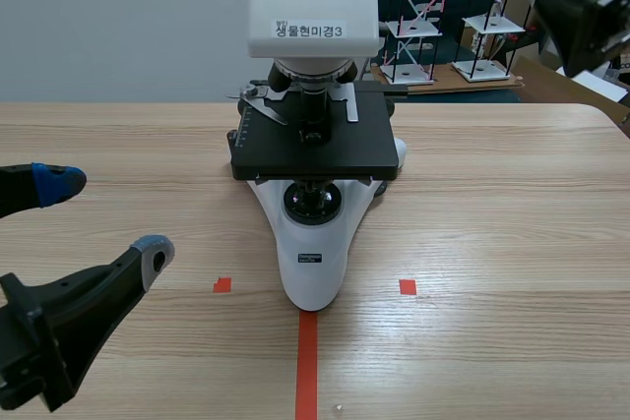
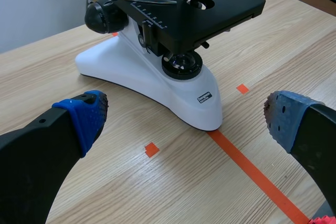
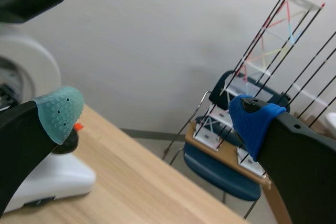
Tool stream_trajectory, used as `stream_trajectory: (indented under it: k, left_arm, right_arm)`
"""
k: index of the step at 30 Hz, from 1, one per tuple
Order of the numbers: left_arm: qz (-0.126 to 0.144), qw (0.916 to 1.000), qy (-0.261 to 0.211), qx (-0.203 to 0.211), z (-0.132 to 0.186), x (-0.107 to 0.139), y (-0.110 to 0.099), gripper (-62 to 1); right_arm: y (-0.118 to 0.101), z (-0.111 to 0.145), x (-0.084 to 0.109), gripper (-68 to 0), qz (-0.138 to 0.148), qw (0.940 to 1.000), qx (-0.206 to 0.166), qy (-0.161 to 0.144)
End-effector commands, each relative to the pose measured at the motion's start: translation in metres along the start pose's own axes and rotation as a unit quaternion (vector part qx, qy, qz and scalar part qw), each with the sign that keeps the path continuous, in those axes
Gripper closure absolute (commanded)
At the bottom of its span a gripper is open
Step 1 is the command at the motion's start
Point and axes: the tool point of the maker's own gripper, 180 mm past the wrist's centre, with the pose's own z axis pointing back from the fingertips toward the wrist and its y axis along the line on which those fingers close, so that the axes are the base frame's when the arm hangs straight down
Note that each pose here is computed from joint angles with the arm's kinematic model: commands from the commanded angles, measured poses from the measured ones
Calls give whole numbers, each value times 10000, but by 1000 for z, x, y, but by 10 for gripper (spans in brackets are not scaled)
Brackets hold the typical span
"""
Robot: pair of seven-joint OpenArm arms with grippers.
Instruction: Return to the home posture
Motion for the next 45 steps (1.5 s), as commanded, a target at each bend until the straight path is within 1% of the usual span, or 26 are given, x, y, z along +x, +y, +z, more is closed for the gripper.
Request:
stream_trajectory:
  k: [1,3,6,9,12,16,19,25,29,32,36,39,45]
  left_arm:
    - [48,9999,-141,-24,0,7,-3,-623]
    - [49,9999,-144,-24,0,7,-3,-623]
    - [49,9999,-144,-24,0,7,-3,-623]
    - [49,9999,-144,-24,0,7,-3,-623]
    - [49,9999,-144,-24,0,7,-3,-623]
    - [49,9999,-144,-24,0,7,-3,-623]
    - [49,9999,-144,-24,0,7,-3,-623]
    - [49,9999,-144,-24,0,7,-3,-623]
    - [49,9999,-144,-24,0,7,-3,-623]
    - [49,9999,-144,-24,0,7,-3,-623]
    - [49,9999,-144,-24,0,7,-3,-623]
    - [49,9999,-142,-24,0,7,-3,-623]
    - [49,9999,-142,-24,0,7,-3,-623]
  right_arm:
    - [-2,6,7,-611,-67,9998,-130,-133]
    - [-1,21,-3,-611,-238,9992,-319,11]
    - [1,46,-16,-611,-483,9967,-613,210]
    - [10,68,-23,-611,-674,9940,-756,414]
    - [24,87,-28,-611,-857,9911,-803,623]
    - [46,107,-35,-611,-1083,9872,-756,889]
    - [60,117,-39,-611,-1181,9846,-735,1056]
    - [90,127,-38,-611,-1493,9809,-356,1195]
    - [100,131,-32,-611,-1547,9799,-206,1243]
    - [108,133,-29,-611,-1514,9798,-85,1307]
    - [118,137,-31,-611,-1546,9777,40,1420]
    - [125,138,-33,-610,-1509,9772,141,1488]
    - [127,138,-34,-610,-1479,9774,177,1501]
